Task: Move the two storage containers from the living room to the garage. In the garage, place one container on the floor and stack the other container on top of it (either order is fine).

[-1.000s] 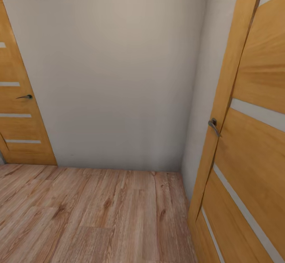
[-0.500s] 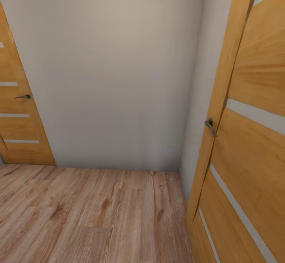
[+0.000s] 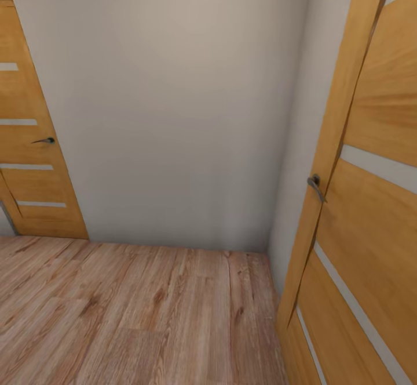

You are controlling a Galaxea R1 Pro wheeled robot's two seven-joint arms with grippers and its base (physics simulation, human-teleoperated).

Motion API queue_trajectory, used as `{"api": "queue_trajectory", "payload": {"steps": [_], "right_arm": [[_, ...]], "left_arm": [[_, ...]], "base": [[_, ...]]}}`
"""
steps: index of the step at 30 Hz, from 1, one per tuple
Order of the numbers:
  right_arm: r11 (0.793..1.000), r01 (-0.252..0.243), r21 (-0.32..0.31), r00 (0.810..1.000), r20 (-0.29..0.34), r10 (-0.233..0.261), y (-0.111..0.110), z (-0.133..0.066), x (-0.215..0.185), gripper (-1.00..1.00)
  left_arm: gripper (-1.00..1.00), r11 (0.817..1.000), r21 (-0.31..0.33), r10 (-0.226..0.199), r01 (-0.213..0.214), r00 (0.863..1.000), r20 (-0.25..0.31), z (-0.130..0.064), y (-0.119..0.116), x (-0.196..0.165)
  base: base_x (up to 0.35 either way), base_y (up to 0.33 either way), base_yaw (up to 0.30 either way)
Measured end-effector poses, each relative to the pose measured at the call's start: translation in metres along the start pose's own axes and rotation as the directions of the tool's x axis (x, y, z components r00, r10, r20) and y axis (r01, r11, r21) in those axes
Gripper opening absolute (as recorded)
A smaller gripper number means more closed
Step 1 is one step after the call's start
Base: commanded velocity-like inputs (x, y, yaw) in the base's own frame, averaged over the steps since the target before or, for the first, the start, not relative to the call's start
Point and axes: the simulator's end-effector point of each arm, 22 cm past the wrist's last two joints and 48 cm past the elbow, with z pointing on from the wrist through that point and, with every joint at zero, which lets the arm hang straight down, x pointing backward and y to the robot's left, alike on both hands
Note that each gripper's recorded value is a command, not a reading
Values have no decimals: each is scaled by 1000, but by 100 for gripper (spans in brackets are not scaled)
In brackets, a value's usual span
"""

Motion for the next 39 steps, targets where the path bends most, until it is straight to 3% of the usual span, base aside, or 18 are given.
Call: {"api": "queue_trajectory", "payload": {"steps": [8, 28, 39], "right_arm": [[1000, 0, 0, 1000, 0, 0, 0, 0, 0, 100], [1000, 0, 0, 1000, 0, 0, 0, 0, 0, 100], [1000, 1, 0, 1000, 1, -1, 0, 0, 0, 100]], "left_arm": [[100, 1000, 6, 2, -2, 1000, 1, 0, -1, 0], [100, 1000, 1, 0, 0, 1000, 0, 0, 0, 0], [100, 1000, 2, 2, -2, 1000, 1, 0, 0, 0]], "base": [[192, 26, 0], [20, 29, 0], [265, 0, 0]]}}
